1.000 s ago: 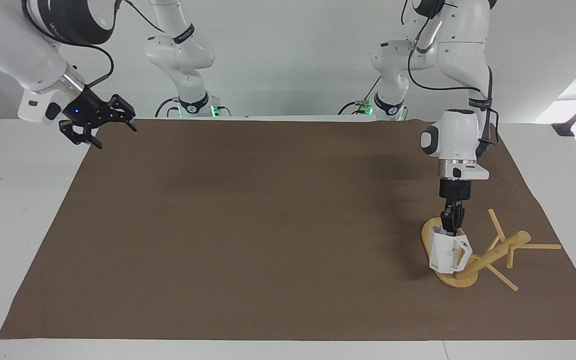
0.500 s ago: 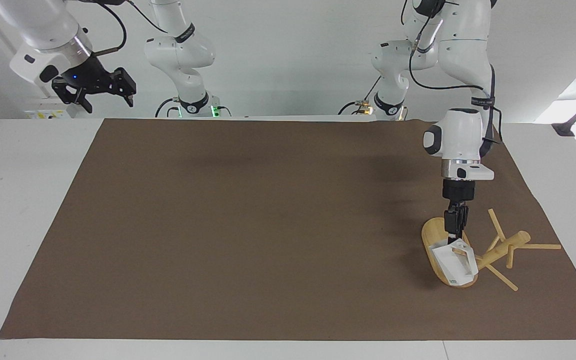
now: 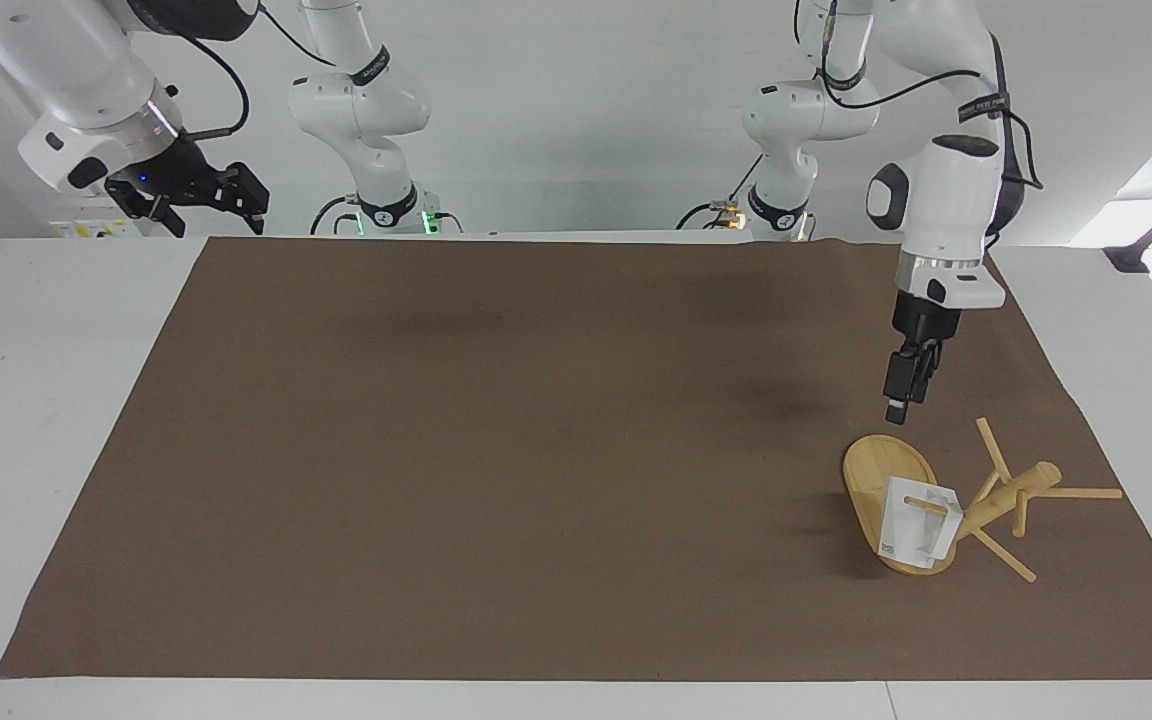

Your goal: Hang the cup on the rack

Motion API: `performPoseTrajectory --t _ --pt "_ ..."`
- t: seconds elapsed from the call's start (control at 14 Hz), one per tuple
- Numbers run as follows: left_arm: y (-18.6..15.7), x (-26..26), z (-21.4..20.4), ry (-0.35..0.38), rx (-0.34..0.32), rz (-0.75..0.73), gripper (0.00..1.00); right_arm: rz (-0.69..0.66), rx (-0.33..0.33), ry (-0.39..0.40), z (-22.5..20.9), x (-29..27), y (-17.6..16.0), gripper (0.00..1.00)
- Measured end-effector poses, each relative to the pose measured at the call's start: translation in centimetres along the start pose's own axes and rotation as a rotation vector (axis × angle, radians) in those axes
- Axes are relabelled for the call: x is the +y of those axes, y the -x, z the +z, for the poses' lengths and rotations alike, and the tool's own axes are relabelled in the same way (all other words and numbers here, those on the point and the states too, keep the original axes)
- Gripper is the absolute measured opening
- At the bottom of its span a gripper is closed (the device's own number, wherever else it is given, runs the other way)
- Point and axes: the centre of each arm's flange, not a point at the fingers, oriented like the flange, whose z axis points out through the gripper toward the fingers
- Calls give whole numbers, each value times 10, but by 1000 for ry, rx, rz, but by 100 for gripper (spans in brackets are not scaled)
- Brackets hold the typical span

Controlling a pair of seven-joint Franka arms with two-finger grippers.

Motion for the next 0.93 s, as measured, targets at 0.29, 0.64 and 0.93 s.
performPoseTrajectory --t 0.29,0.64,0.93 --pt "-17 3 -56 -168 -162 149 100 39 -11 -9 7 21 -3 100" --pt "-71 7 -110 -288 -399 391 100 62 21 -11 -4 32 3 100" --pt "-89 12 -114 -275 -501 598 99 60 38 -8 -3 32 1 100"
